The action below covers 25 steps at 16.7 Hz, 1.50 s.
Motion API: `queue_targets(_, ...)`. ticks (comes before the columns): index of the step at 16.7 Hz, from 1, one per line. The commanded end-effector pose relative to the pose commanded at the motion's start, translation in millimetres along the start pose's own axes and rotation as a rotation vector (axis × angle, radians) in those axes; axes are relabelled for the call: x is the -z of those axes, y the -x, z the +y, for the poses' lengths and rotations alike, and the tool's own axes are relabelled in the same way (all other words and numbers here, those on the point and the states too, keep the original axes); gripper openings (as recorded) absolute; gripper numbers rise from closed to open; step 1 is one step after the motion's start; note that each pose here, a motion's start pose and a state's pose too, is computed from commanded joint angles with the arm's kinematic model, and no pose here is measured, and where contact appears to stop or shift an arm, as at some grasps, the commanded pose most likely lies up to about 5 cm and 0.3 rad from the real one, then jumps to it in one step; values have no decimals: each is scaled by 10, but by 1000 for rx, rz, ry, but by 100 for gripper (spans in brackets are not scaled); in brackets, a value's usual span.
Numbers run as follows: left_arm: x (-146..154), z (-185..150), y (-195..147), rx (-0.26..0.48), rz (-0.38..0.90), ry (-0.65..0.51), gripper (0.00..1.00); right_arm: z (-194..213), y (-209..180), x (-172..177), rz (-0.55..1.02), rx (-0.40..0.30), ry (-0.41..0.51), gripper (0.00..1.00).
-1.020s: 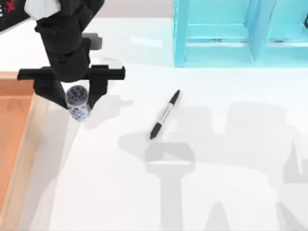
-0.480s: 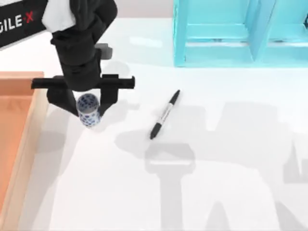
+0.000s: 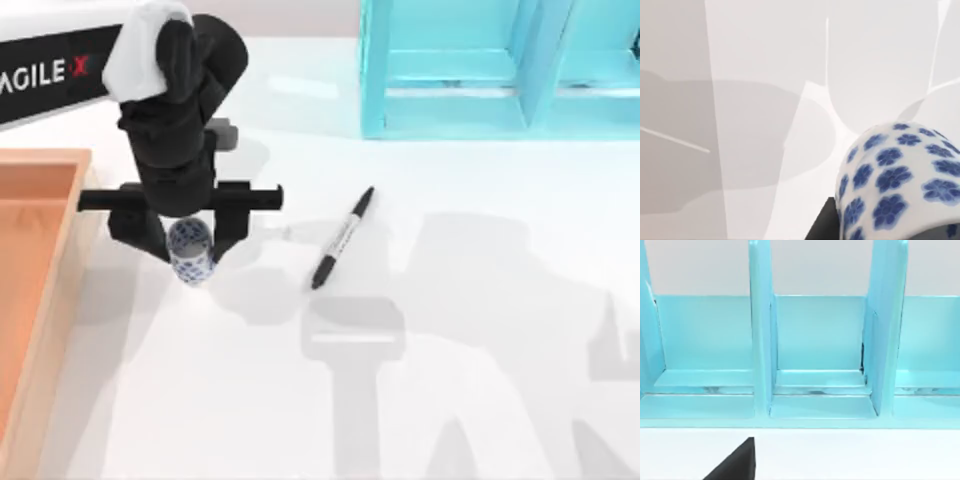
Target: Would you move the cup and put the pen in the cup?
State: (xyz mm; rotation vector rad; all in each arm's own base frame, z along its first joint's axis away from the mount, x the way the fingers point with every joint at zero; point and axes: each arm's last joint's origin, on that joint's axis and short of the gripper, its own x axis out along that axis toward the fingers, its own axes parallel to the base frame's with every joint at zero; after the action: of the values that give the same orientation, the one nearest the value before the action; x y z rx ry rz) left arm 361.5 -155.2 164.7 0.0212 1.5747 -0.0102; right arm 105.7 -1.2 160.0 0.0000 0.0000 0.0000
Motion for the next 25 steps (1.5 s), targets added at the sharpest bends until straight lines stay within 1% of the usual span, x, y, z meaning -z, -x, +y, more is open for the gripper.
queue_targets(1,0,0,0,0,0,0,0,0,0,0,0,0,0,100)
queue_targets(14,0,0,0,0,0,0,98,0,0,0,0,0,0,100)
queue_targets(15,0,0,0,0,0,0,100,0,0,0,0,0,0,100)
queue_targets(25,-14,-1,24,-1,3,2,100,0,0,0,0,0,0,100)
